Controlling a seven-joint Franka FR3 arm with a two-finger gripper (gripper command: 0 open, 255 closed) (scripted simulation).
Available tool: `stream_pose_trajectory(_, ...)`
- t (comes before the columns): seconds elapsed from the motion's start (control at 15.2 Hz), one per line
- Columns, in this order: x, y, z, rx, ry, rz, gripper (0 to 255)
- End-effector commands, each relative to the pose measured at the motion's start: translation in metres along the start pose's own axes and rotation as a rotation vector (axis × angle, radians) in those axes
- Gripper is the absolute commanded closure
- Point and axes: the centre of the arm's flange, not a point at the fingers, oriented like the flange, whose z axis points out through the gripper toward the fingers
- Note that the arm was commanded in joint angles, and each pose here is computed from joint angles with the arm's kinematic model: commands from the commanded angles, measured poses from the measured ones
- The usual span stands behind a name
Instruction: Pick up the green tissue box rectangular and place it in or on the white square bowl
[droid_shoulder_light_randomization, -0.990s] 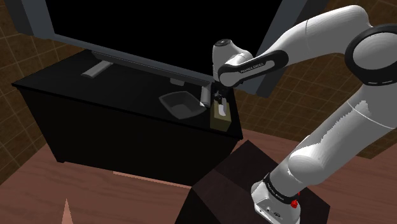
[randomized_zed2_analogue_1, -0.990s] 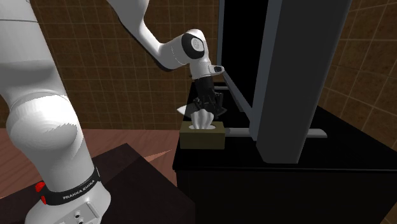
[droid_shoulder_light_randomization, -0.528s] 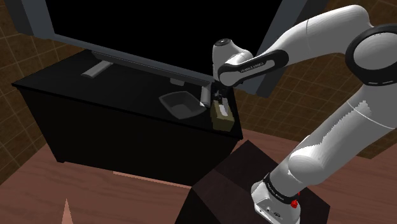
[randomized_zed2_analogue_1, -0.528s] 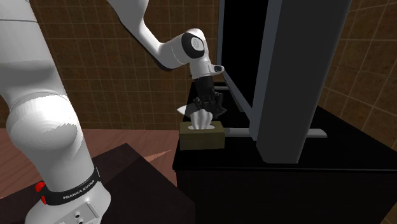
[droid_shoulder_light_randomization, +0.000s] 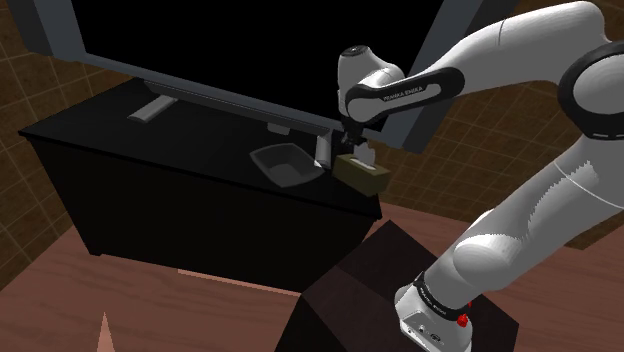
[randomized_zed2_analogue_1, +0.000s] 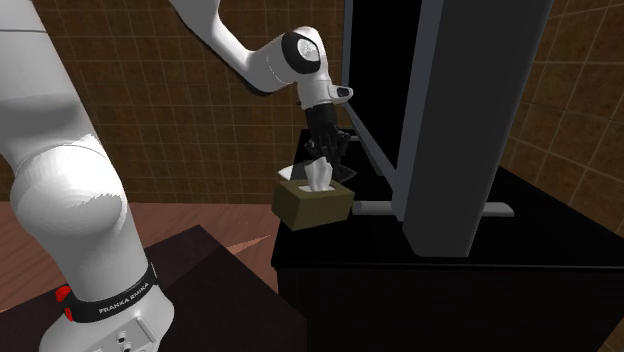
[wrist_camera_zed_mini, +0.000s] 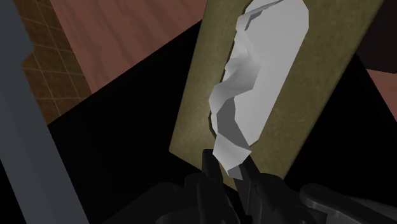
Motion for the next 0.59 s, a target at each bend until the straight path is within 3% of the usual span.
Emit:
stream_pose_trajectory(0.0,-0.002,0.003,-0.009,0.0,0.0,0.0,255)
stream_pose_trajectory(0.53,-0.009,0.018,-0.048,0.0,0.0,0.0,255)
